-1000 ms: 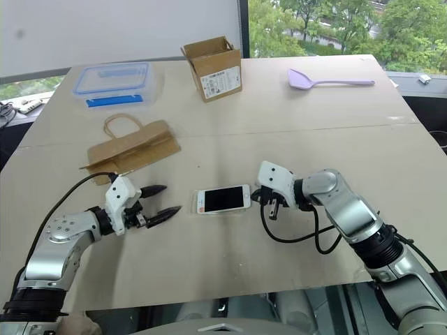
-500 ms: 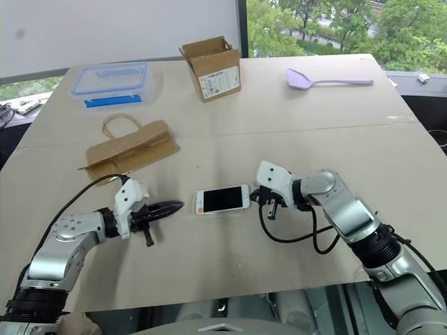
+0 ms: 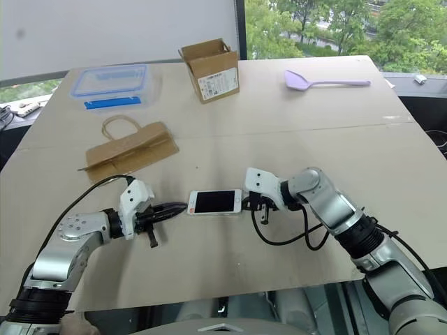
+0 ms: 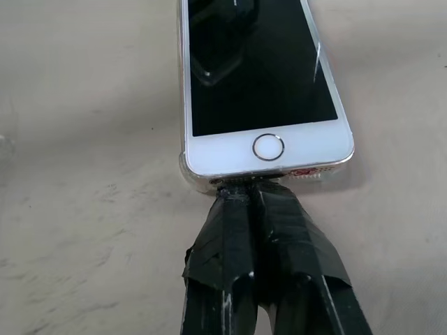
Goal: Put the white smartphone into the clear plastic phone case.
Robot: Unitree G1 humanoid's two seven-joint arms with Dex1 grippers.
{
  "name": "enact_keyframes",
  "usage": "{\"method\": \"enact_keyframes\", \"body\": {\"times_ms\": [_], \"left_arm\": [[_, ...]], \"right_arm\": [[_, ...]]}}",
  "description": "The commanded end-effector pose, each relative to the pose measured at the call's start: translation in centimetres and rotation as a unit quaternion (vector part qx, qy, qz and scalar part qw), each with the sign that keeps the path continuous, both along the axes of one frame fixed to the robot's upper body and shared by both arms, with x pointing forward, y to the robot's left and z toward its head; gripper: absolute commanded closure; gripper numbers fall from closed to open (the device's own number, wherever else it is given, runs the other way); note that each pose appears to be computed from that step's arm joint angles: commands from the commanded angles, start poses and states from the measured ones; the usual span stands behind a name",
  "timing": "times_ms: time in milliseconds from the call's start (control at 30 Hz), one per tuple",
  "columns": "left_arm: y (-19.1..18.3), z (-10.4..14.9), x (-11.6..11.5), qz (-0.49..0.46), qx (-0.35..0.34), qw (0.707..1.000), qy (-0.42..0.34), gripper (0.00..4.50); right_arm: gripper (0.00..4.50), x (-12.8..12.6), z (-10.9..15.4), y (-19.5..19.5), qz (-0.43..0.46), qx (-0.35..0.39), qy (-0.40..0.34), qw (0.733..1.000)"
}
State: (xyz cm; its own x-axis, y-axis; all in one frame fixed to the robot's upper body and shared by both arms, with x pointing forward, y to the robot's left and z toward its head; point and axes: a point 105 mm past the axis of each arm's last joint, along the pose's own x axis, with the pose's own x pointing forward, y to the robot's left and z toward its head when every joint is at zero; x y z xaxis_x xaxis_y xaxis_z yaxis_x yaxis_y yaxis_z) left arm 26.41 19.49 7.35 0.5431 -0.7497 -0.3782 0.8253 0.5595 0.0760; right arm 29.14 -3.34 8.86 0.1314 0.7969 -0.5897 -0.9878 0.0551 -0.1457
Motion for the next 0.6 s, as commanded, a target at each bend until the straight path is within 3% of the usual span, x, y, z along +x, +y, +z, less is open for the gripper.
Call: {"method": "enact_keyframes", "body": {"times_ms": [33, 600], "left_arm": [[-2.4, 0.4, -0.9, -0.045, -0.016, 0.999, -0.009, 4.46], [-6.6, 1.1, -0.9, -0.068, -0.070, 0.995, -0.015, 4.46]], "right_arm": [[4.50, -0.4, 0.4, 1.8, 0.038, 0.016, -0.011, 0.999], [4.50, 1.7, 1.0, -1.9, 0.025, -0.010, -0.033, 0.999]]}}
